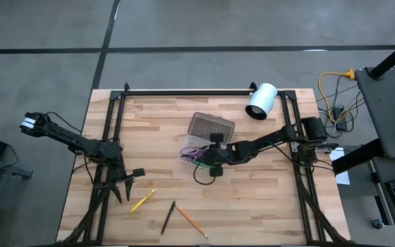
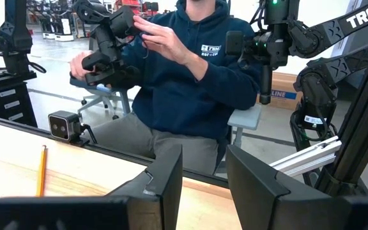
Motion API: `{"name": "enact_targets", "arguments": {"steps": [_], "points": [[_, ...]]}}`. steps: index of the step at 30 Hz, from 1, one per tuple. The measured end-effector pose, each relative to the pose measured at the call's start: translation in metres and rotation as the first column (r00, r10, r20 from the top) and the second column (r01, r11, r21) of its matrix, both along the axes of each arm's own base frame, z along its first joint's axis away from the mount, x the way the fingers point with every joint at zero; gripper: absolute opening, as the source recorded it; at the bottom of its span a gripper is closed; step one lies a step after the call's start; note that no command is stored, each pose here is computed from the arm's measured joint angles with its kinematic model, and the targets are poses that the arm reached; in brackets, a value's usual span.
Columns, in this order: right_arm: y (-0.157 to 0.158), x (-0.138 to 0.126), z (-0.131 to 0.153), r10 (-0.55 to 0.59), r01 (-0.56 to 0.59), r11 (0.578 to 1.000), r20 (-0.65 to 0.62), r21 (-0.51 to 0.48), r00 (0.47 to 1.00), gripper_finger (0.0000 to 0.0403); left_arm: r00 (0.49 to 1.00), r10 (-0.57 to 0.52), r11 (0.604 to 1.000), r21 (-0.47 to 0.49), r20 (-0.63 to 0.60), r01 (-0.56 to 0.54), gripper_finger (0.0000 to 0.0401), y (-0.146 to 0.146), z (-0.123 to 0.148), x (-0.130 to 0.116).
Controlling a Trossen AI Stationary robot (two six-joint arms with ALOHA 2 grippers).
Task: Pick & place school supplies into a supply box
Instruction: Put the violet scissors into the supply box, then put the orange pencil into the supply box
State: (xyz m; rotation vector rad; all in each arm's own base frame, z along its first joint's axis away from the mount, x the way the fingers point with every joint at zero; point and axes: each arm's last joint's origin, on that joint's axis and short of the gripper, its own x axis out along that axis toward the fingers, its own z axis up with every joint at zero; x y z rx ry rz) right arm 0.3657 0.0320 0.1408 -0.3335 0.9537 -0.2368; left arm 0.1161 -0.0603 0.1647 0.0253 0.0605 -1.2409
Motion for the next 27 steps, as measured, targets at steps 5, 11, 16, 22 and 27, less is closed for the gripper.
{"name": "enact_targets", "arguments": {"steps": [5,11,16,22,27], "points": [[0.0,-0.001,0.0,-0.003,0.003,1.0,-0.007,0.001,1.0,0.0095,1.0,0.0,1.0,0.0,0.0,0.0,0.0105,0.0,0.0,0.0],[0.002,0.003,0.005,0.002,-0.002,1.0,0.009,0.002,1.0,0.0104,1.0,0.0,1.0,0.0,0.0,0.0,0.0105,0.0,0.0,0.0],[0.008,0.009,0.014,-0.009,0.008,1.0,0.044,0.025,0.999,0.0106,1.0,0.0,1.0,0.0,0.0,0.0,0.0105,0.0,0.0,0.0],[0.02,0.014,0.03,-0.056,0.052,0.995,0.046,0.081,0.997,0.0106,1.0,0.0,1.0,0.0,0.0,0.0,0.0105,0.0,0.0,0.0],[0.035,0.015,0.042,-0.108,0.102,0.984,0.033,0.145,0.994,0.0107,1.0,0.0,1.0,0.0,0.0,0.0,0.0105,0.0,0.0,0.0]]}}
